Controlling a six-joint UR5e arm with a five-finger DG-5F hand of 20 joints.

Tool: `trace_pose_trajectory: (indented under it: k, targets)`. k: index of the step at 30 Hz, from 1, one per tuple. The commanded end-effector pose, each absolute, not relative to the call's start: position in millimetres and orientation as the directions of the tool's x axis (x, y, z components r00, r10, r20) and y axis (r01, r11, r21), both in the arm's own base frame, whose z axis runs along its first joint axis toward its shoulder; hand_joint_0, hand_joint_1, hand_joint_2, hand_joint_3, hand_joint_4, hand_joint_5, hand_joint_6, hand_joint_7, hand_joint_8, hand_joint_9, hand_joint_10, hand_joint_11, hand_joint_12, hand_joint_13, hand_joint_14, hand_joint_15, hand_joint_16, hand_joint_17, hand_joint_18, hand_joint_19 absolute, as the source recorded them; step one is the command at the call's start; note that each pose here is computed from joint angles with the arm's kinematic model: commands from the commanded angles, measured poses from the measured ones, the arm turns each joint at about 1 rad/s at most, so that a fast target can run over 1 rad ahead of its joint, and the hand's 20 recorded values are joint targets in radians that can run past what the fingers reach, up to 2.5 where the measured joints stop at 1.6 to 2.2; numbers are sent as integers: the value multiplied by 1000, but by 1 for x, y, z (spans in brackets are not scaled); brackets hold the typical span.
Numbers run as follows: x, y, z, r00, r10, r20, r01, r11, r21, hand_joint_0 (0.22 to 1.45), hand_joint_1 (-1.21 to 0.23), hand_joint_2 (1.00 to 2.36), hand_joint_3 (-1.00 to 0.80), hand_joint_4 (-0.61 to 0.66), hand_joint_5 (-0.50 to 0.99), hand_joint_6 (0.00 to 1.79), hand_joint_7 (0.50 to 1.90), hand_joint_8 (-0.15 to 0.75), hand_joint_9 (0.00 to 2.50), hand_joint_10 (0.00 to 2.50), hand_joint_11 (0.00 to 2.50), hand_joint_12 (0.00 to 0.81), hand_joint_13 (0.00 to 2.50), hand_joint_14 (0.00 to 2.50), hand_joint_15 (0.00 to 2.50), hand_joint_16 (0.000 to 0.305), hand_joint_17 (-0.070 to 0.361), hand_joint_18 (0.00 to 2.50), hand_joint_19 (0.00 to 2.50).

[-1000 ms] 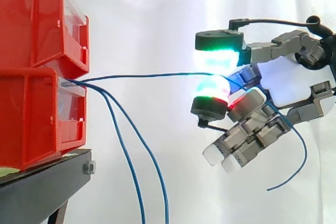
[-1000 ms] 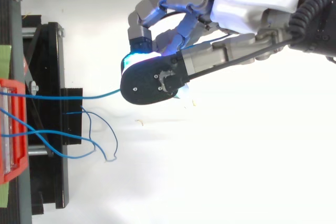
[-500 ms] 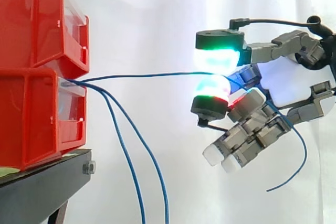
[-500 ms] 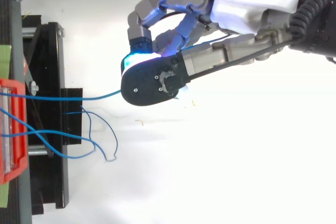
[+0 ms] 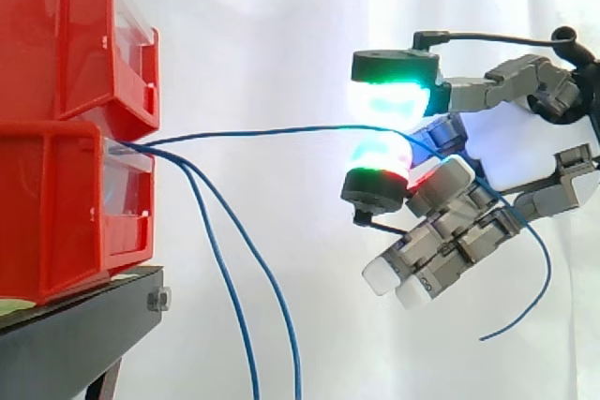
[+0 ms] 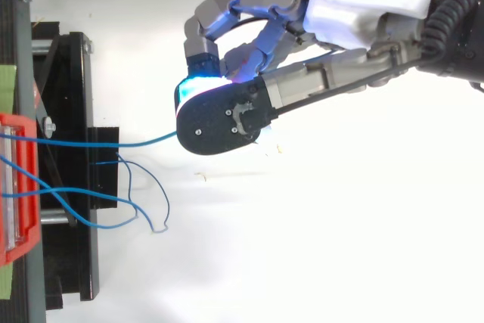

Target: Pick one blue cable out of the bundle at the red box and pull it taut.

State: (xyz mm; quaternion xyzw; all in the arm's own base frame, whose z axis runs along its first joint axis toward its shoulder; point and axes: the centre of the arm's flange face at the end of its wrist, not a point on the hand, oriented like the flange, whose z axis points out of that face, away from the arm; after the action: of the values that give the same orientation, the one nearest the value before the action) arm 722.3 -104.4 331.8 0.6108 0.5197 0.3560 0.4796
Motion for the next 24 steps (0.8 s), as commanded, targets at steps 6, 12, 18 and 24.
trace_pose_trajectory:
  k: [6,12,18,24]
  targets:
    - [722,-104,332,207,977,-59,292,-4,956,736,-845,1007,-413,88,-157,912,1274,345,1091,16,1314,375,604,15,383,55,123,470,286]
    - [722,-104,332,207,977,-59,292,-4,956,758,-869,1016,-270,9,-150,919,1424,330,1142,19,1313,367,640,15,398,54,121,483,306]
    - [723,-104,331,207,977,-59,294,-4,956,736,-862,1024,-109,-27,-139,935,1451,315,1229,17,1360,360,694,17,438,52,117,507,344]
    - [723,-103,331,210,977,-45,290,-19,957,731,-862,1019,-28,-58,-128,934,1480,310,1295,18,1412,362,756,18,486,52,117,530,378]
